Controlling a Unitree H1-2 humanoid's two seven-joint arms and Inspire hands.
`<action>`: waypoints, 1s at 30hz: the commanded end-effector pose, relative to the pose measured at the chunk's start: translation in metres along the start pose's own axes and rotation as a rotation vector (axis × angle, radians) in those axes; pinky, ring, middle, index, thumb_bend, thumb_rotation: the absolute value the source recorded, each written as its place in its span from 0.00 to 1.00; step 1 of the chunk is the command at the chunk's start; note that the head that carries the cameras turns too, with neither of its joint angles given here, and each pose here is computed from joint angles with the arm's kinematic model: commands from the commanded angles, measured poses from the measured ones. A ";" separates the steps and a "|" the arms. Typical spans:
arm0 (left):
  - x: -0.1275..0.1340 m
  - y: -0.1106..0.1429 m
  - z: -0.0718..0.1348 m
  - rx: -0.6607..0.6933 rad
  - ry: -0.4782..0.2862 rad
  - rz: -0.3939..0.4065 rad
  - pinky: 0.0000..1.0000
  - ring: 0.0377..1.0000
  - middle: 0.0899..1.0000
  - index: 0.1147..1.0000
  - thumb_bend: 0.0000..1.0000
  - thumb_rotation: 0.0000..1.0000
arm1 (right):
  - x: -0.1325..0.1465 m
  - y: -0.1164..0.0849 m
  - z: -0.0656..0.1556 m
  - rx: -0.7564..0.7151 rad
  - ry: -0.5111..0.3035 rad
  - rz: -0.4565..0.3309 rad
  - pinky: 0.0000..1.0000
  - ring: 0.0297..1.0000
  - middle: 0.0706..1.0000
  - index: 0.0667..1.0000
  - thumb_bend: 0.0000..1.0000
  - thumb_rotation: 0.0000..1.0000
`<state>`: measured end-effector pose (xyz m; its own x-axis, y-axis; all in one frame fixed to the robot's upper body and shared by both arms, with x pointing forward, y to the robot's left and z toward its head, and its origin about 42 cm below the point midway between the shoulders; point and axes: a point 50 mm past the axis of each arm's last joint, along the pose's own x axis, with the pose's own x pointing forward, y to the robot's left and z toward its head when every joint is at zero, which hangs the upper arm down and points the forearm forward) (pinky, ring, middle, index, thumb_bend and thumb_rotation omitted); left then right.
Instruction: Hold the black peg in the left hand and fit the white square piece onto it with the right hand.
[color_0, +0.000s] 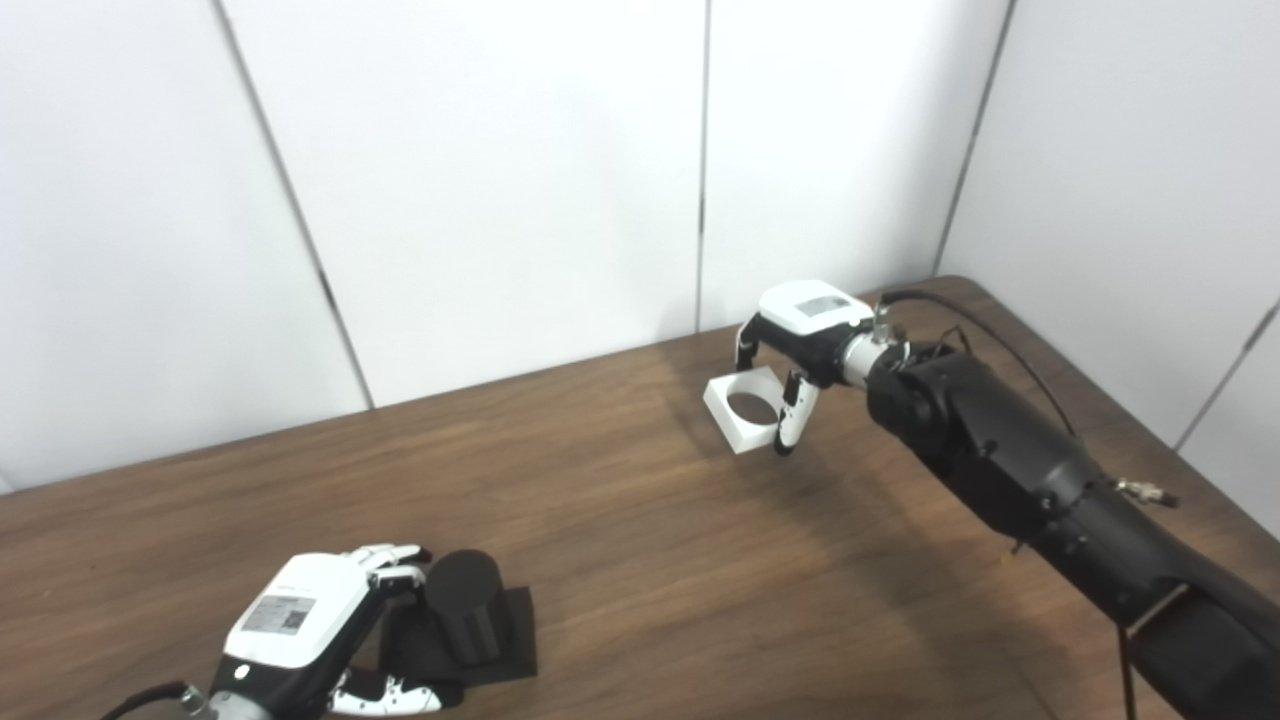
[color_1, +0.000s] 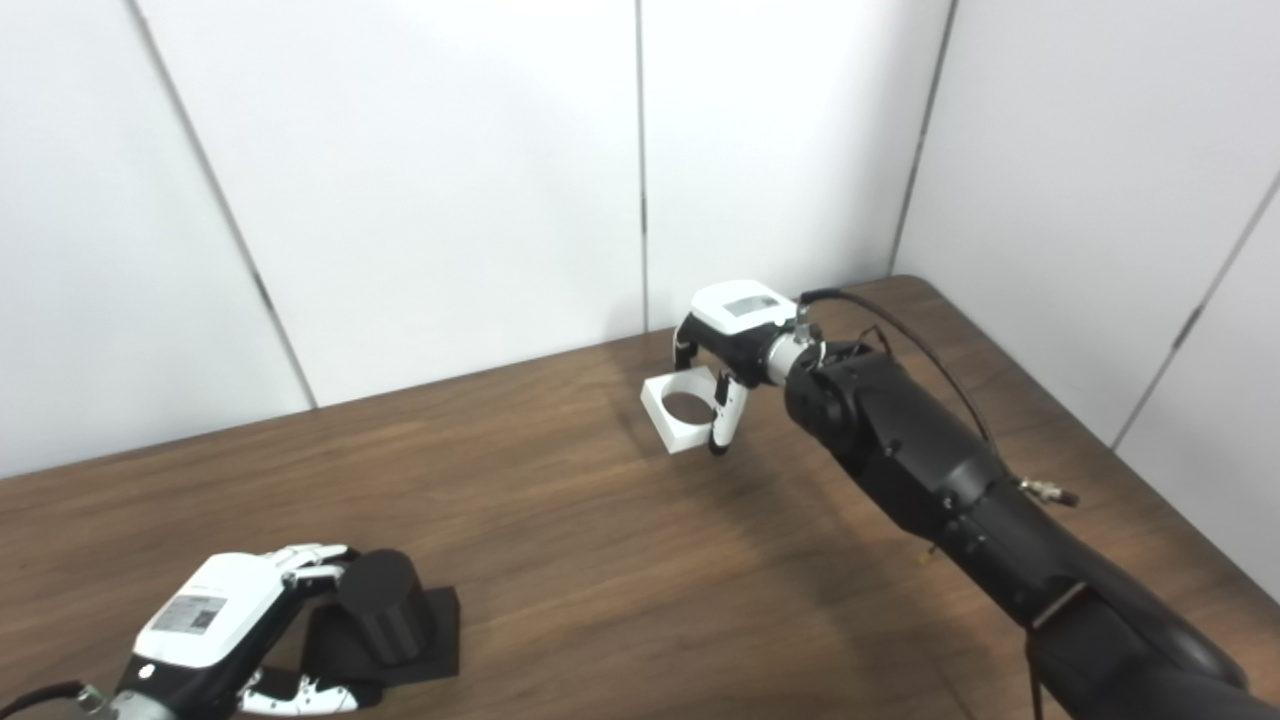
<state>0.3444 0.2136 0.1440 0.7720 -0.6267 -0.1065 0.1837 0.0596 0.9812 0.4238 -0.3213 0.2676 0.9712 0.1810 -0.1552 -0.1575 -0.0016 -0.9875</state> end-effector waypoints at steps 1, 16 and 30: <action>-0.011 -0.040 0.010 0.033 0.011 -0.208 0.75 0.84 0.83 0.43 0.52 0.07 | -0.003 -0.045 0.006 -0.030 -0.054 -0.101 0.79 0.80 0.72 0.44 0.52 0.13; 0.012 -0.038 0.033 0.013 0.040 -0.200 0.78 0.85 0.83 0.43 0.52 0.07 | -0.034 -0.075 0.057 -0.108 -0.347 -0.138 0.76 0.77 0.69 0.44 0.52 0.13; 0.026 -0.037 0.040 0.003 0.056 -0.183 0.79 0.86 0.84 0.43 0.52 0.07 | -0.040 -0.077 0.102 -0.085 -0.525 -0.126 0.75 0.76 0.69 0.44 0.52 0.13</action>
<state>0.3480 0.1730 0.1467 0.8079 -0.5776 -0.1168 0.1951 0.0750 0.9779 0.3801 -0.2359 0.3234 0.7823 0.6142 -0.1037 -0.1112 -0.0260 -0.9935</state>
